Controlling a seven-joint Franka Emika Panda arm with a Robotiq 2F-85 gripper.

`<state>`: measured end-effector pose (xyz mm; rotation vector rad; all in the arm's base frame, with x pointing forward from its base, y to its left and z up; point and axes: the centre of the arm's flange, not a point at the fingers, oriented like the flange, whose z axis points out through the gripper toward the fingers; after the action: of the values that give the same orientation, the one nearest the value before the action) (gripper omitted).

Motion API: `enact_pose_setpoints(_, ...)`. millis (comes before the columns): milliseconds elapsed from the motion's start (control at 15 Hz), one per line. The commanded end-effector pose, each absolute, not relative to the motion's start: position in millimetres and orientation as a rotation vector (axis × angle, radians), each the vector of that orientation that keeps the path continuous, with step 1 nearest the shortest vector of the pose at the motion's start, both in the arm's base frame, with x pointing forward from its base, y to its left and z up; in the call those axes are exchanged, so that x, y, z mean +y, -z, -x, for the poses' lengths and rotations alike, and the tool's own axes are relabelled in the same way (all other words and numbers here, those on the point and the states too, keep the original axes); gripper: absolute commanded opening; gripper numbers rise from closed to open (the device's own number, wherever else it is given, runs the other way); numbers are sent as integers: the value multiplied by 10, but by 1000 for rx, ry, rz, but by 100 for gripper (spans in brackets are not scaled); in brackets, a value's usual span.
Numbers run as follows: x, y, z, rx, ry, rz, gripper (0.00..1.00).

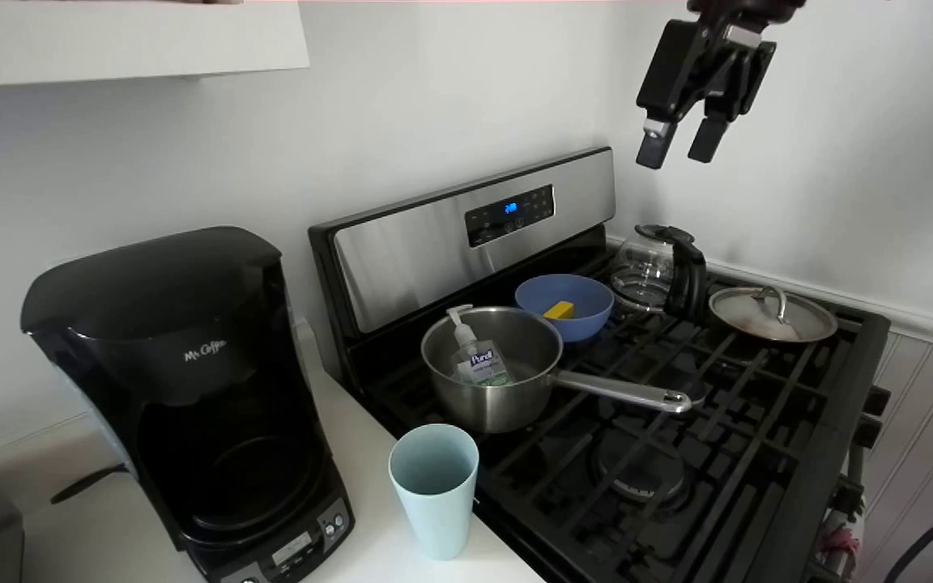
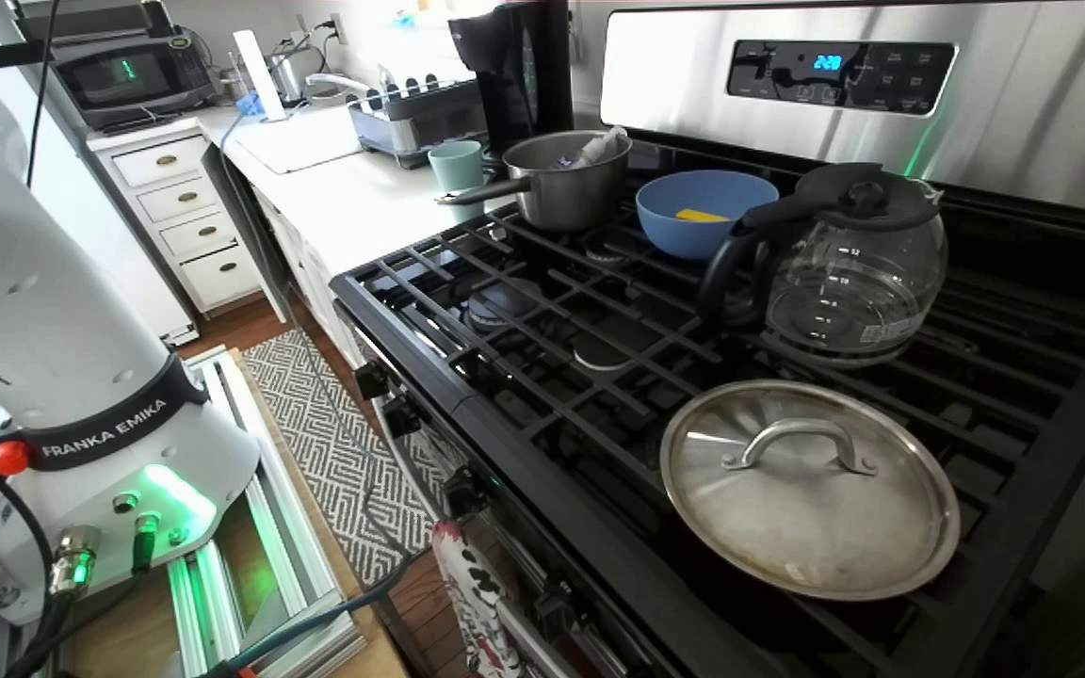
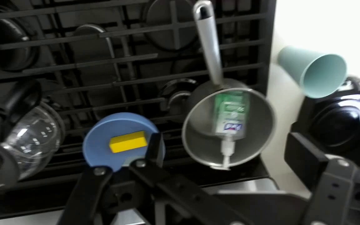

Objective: Put the kettle on top of the bowl

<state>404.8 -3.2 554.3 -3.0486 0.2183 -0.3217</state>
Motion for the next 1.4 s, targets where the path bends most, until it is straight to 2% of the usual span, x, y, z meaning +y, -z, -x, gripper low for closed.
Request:
enact_pose_setpoints(0, -715, -5232, -4465, 523, 316, 3068, 100)
enact_pose_setpoints(133, -927, -5142, -4550, 687, 235, 3038, 100)
enact_pose_setpoints(200, -854, -5140, -4324, 553, 283, 3046, 100)
enact_pose_setpoints(467, -930, -5045, -4441, 675, 299, 3019, 100)
enact_pose_setpoints(800, -1762, -4922, -4547, 1070, 288, 2869, 100)
enact_pose_setpoints(1333, -2901, -4457, -4210, 1437, 115, 2766, 100)
